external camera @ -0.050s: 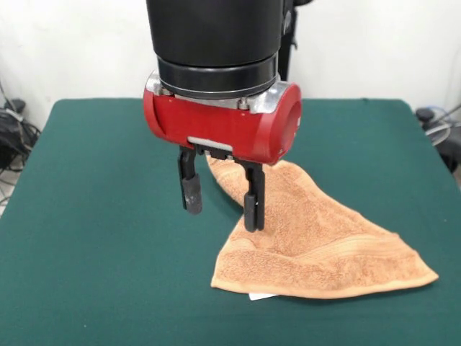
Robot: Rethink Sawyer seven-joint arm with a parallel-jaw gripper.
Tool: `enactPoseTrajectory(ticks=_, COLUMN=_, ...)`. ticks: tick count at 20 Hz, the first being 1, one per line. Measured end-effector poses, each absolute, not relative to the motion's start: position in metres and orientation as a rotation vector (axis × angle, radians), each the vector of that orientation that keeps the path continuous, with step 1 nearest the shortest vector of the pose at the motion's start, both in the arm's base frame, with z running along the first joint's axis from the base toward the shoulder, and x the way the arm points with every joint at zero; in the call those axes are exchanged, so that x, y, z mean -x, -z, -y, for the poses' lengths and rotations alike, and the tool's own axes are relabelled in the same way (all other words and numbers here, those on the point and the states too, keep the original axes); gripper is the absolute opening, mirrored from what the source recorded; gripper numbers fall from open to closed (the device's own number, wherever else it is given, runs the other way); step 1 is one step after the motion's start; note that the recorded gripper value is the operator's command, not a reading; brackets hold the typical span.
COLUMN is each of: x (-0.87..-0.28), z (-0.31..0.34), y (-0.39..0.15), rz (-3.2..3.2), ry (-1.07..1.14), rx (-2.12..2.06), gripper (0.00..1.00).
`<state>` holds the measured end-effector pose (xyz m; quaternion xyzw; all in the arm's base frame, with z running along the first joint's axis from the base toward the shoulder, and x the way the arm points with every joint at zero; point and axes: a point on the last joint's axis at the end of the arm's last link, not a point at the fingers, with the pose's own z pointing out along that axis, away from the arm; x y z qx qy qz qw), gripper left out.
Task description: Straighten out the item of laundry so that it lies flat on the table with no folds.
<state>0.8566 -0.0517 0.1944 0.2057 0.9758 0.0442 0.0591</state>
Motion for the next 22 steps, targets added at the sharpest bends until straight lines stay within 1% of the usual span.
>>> enactPoseTrajectory(ticks=14, x=-0.873, z=0.074, y=-0.212, rz=-3.030, ry=-0.203, rx=-0.357, gripper=1.00)
enactPoseTrajectory(ticks=22, x=-0.880, z=0.073, y=-0.214, rz=-3.081, ry=-0.314, rx=-0.172, gripper=1.00)
